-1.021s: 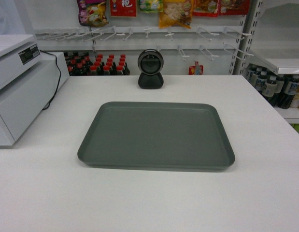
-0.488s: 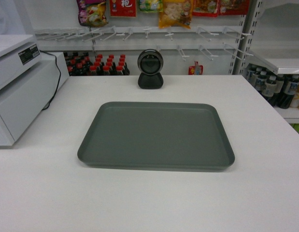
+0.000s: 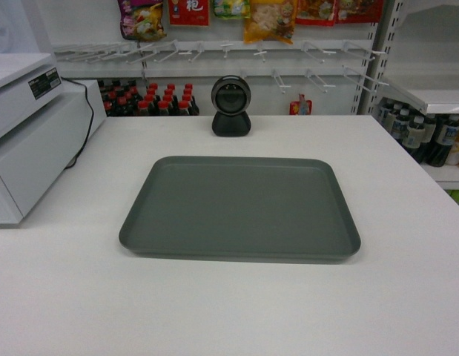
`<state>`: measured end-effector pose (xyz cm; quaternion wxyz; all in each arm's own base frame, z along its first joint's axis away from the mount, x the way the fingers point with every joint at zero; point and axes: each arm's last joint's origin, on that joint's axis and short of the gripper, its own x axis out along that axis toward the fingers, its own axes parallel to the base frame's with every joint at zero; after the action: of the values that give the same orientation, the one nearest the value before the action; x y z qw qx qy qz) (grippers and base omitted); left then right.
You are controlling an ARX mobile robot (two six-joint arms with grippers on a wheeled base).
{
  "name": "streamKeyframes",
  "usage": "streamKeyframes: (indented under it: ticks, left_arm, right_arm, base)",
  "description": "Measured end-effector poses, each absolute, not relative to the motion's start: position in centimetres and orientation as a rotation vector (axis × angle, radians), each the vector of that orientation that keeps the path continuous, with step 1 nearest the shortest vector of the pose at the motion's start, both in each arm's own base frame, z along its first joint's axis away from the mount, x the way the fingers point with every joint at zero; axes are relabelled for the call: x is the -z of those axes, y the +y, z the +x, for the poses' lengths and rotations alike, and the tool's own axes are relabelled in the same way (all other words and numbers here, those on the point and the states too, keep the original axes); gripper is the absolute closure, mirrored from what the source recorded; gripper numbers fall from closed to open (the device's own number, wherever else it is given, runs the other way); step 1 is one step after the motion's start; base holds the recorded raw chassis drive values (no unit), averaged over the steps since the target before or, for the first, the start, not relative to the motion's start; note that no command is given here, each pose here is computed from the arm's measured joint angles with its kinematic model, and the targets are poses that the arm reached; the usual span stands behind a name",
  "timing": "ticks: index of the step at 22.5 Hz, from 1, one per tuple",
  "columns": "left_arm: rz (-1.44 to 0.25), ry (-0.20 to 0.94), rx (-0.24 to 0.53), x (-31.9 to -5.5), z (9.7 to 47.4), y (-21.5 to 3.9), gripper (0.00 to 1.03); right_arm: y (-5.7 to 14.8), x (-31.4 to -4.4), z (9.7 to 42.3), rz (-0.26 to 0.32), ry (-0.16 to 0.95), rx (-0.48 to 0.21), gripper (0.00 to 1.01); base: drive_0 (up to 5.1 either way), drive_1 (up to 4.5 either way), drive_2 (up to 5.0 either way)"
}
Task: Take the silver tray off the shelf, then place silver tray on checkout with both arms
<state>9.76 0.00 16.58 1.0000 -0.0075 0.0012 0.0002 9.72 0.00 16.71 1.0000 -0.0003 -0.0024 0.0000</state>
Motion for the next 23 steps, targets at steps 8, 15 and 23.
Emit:
streamKeyframes:
  ticks: [8, 15, 23]
  left_arm:
    - [-0.014, 0.002, 0.0, -16.58, 9.76, 0.0, 0.05]
    - [-0.014, 0.002, 0.0, -16.58, 9.76, 0.0, 0.05]
    - [-0.014, 0.002, 0.0, -16.58, 9.76, 0.0, 0.05]
  right_arm:
    - [0.0, -16.71, 9.72, -0.001, -0.005, 0.0, 0.03]
    - [0.0, -16.71, 9.72, -0.001, -0.005, 0.0, 0.03]
    - [0.0, -16.71, 9.72, -0.001, -0.005, 0.0, 0.03]
  base:
    - [0.0, 0.0, 0.0]
    - [0.0, 0.0, 0.0]
    - [0.0, 0.0, 0.0]
